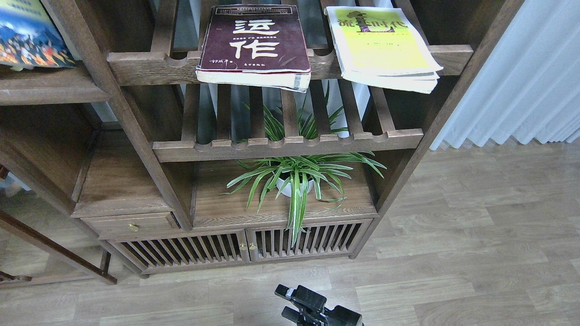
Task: Organize books on shelf
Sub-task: 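Set the paperback on the upper side shelf and open the left gripper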
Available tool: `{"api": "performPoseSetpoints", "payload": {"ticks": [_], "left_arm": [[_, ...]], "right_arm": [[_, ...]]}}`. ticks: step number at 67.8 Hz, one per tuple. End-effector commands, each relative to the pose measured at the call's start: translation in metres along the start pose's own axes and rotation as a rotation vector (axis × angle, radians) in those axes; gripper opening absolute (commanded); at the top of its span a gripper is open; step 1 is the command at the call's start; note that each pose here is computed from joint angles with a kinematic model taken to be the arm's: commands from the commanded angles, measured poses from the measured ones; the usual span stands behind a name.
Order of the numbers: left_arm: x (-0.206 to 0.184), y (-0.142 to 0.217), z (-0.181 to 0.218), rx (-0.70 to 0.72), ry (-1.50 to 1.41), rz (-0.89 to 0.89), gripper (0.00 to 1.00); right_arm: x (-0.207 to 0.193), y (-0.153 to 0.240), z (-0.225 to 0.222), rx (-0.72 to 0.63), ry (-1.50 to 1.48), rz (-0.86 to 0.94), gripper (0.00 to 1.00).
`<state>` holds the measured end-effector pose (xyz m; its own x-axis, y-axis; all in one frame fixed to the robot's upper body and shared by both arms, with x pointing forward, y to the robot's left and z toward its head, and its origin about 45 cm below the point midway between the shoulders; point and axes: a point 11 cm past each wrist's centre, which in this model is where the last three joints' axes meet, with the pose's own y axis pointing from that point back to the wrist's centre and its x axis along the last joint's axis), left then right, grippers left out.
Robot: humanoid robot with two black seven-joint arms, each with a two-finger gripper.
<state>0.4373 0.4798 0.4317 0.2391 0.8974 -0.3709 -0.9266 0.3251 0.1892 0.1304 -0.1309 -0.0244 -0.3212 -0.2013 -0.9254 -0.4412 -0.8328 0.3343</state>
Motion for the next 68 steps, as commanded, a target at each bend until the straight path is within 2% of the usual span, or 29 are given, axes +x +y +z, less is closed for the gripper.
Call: {"api": "performPoseSetpoints", "payload": {"ticks": [1, 19, 32, 36, 60, 68], "left_arm": [[-0.011, 0.009, 0.001, 0.031, -0.051, -0.026, 1.0], [0.008, 0.043, -0.002, 0.111, -0.182, 0.075, 1.0], [0.051, 0.082, -0.046, 0.269, -0.178, 0.206, 1.0], [0.071, 0.101, -0.074, 0.348, -0.16, 0.266, 1.0], [0.106, 0.135, -0.157, 0.486, -0.048, 0.346, 1.0], [0.113, 0.144, -0.196, 0.53, -0.005, 0.358, 1.0]], "right_arm": [[0.0, 0.0, -0.001, 0.002, 0.0, 0.0, 0.99], [0.0, 0.0, -0.001, 0.002, 0.0, 0.0, 0.99], [0.0, 0.0, -0.001, 0.003, 0.0, -0.001, 0.99], [0.0, 0.0, -0.002, 0.006, -0.001, -0.001, 0.99], [0.0, 0.0, -0.002, 0.008, -0.001, -0.002, 0.99], [-0.001, 0.0, -0.003, 0.007, 0.001, -0.003, 0.99]]}}
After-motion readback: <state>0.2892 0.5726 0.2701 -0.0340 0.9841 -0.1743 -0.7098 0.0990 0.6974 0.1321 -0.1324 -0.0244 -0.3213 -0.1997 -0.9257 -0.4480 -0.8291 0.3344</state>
